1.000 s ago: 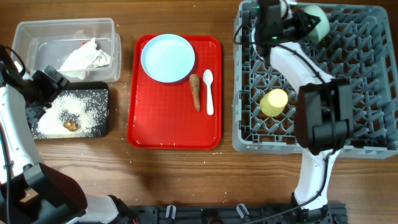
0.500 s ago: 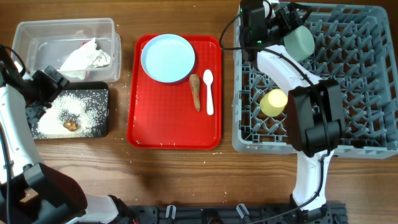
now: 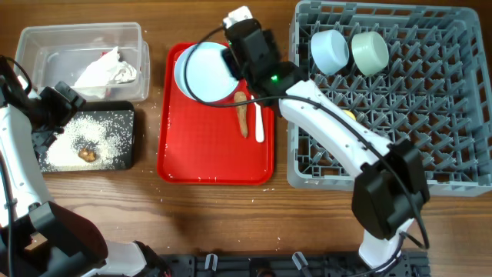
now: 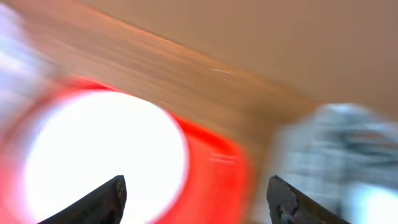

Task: Sort waste into correct bins and load items into the dishwasher rack
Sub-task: 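Move the right gripper to the light-blue plate and grasp its edge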

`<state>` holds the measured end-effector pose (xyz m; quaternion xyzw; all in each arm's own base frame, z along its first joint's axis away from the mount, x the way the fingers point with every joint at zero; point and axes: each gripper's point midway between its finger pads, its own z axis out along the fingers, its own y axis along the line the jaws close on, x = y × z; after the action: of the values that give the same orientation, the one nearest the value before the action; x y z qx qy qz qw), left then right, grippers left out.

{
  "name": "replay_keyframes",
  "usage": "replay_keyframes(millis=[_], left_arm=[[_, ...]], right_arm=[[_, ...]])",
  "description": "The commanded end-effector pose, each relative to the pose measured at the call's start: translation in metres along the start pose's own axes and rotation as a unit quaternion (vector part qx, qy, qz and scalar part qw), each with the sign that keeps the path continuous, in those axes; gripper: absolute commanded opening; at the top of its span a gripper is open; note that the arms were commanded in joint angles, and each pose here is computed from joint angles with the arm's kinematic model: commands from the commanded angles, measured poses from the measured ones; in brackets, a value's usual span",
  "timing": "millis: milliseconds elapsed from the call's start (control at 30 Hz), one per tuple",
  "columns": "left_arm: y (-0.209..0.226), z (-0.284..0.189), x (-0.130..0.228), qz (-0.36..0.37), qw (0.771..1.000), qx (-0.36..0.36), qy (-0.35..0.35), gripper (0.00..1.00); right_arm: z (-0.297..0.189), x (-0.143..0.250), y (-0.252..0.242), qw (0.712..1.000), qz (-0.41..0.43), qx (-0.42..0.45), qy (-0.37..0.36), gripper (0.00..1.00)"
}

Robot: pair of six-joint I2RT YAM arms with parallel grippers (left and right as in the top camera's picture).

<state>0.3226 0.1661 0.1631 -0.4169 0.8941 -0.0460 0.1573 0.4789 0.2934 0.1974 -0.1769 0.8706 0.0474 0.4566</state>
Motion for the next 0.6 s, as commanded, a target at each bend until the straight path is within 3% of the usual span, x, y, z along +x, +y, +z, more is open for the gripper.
replay_keyframes(millis=[0,200,433,567], left_arm=[[0.0,-0.009,-0.005,-0.004,1.0,0.003,-0.014,1.0],[0.0,-0.009,-0.005,-0.004,1.0,0.003,-0.014,1.0],[0.0,-0.009,-0.005,-0.004,1.0,0.003,-0.014,1.0],[0.0,-0.009,-0.005,-0.004,1.0,0.003,-0.014,1.0]], right_arm=[[-0.016,-0.007,0.05,0.964,0.206,-0.163,0.032,0.67],[0.037,0.048,0.023,0.964,0.232,-0.092,0.094,0.51],[0.098,0.109,0.014,0.957,0.255,-0.04,0.129,0.4],[0.115,0.132,0.014,0.956,0.254,-0.032,0.146,0.4]])
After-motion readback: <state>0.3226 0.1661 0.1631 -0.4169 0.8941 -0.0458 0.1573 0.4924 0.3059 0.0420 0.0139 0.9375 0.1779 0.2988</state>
